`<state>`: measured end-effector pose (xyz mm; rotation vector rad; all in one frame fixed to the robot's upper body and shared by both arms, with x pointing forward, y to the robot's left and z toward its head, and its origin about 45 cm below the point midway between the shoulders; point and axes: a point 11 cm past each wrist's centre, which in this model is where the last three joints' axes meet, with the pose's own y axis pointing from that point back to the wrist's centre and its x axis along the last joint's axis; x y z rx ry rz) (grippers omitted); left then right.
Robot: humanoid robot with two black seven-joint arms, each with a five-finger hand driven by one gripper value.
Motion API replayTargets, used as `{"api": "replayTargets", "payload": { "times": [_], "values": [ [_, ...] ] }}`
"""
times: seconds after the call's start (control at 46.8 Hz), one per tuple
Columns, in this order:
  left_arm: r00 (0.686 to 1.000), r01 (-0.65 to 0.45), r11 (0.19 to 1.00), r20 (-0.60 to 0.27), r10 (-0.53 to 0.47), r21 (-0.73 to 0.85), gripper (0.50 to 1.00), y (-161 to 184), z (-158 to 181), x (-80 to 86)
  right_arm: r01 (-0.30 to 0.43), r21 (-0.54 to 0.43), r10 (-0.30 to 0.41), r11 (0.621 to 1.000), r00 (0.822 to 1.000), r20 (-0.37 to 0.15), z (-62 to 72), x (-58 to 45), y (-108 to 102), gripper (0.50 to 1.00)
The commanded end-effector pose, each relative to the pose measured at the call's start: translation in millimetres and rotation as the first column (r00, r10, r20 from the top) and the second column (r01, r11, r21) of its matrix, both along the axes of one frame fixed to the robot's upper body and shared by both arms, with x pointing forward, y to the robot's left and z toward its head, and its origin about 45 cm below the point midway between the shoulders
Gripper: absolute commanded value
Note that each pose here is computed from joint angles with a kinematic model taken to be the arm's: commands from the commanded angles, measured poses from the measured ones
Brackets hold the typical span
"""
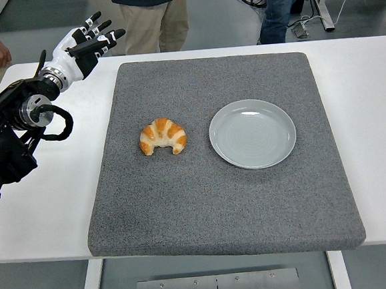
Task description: Place the bread on the plate
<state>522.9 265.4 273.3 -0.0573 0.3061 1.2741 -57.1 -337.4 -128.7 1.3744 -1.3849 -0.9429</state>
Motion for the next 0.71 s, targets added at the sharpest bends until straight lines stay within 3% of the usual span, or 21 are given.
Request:
{"api": "replayTargets", "payload": {
  "times": [0.0,0.278,0.684],
  "values": [
    [1.000,0.025,0.999,0.010,-0.025,0.044,0.971,1.4,2.9,-2.5,0.000,0.001,0.000,1.000,1.000,0.001,0.0,0.0,0.2,1.000],
    [0.982,0.157,0.960,0.066,-0.177,0.234,0.971,-8.9,18.7,-22.0,0.000,-0.001,0.000,1.000,1.000,0.000,0.0,-0.2,-0.3,1.000],
    [0.934,0.194,0.798,0.141,-0.328,0.571,0.971,-14.9,35.4,-47.5,0.000,0.001,0.000,1.000,1.000,0.000,0.0,-0.2,0.2,1.000]
  ]
}}
